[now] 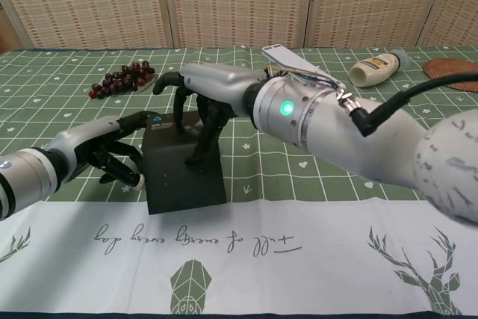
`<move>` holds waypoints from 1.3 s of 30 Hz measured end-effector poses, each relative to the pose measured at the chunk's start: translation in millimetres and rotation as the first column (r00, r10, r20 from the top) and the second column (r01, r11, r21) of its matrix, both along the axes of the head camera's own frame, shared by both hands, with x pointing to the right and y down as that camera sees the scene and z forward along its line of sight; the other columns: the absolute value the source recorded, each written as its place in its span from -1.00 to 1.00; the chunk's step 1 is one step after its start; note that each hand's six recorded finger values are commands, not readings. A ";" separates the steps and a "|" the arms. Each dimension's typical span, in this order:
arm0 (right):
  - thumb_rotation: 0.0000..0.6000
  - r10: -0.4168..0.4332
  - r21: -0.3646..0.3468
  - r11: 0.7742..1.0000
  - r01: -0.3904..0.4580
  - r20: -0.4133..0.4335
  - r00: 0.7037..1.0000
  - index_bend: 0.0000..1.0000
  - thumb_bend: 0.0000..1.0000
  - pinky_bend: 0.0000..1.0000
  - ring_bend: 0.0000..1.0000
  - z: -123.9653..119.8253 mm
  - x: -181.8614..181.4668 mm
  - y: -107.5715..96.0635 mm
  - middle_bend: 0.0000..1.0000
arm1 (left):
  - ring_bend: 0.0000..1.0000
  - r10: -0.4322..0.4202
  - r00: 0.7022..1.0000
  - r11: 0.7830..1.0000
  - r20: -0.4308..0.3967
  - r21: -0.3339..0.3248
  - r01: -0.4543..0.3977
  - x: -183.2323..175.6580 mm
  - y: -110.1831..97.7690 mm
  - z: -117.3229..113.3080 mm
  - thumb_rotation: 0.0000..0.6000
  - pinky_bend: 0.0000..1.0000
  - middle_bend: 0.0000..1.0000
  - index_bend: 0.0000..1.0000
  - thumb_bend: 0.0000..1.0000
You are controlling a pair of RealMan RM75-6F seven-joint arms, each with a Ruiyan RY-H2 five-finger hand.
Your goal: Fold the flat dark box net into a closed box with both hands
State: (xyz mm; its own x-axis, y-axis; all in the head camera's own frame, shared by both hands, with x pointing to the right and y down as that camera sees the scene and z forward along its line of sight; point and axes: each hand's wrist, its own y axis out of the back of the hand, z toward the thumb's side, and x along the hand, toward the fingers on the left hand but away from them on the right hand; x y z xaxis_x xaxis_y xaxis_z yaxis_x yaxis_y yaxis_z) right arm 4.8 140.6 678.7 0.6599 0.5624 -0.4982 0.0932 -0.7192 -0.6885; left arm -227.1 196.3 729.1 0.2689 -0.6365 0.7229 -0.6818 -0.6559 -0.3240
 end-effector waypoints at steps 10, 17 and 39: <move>1.00 -0.039 0.064 0.997 0.043 -0.058 0.998 -0.70 -0.98 0.93 0.25 5.4 1.6 8.9 -0.33 | -0.09 0.132 0.987 0.985 0.087 0.103 -0.141 -25.6 -3.7 -19.4 1.00 0.69 -1.00 -1.00 -0.80; 1.00 -0.070 0.139 0.987 0.082 -0.091 0.993 -0.56 -0.69 0.93 0.27 10.9 5.3 11.6 -0.33 | -0.13 0.236 0.954 0.957 0.184 0.124 -0.261 -56.5 -1.4 -42.5 1.00 0.66 -1.00 -1.00 -0.80; 1.00 -0.113 0.317 0.939 0.131 -0.075 0.991 -0.26 -0.27 0.93 0.25 13.6 29.3 17.1 -0.27 | -0.31 0.301 0.914 0.930 0.271 0.127 -0.344 -78.2 2.4 -64.2 1.00 0.60 -1.00 -1.00 -0.80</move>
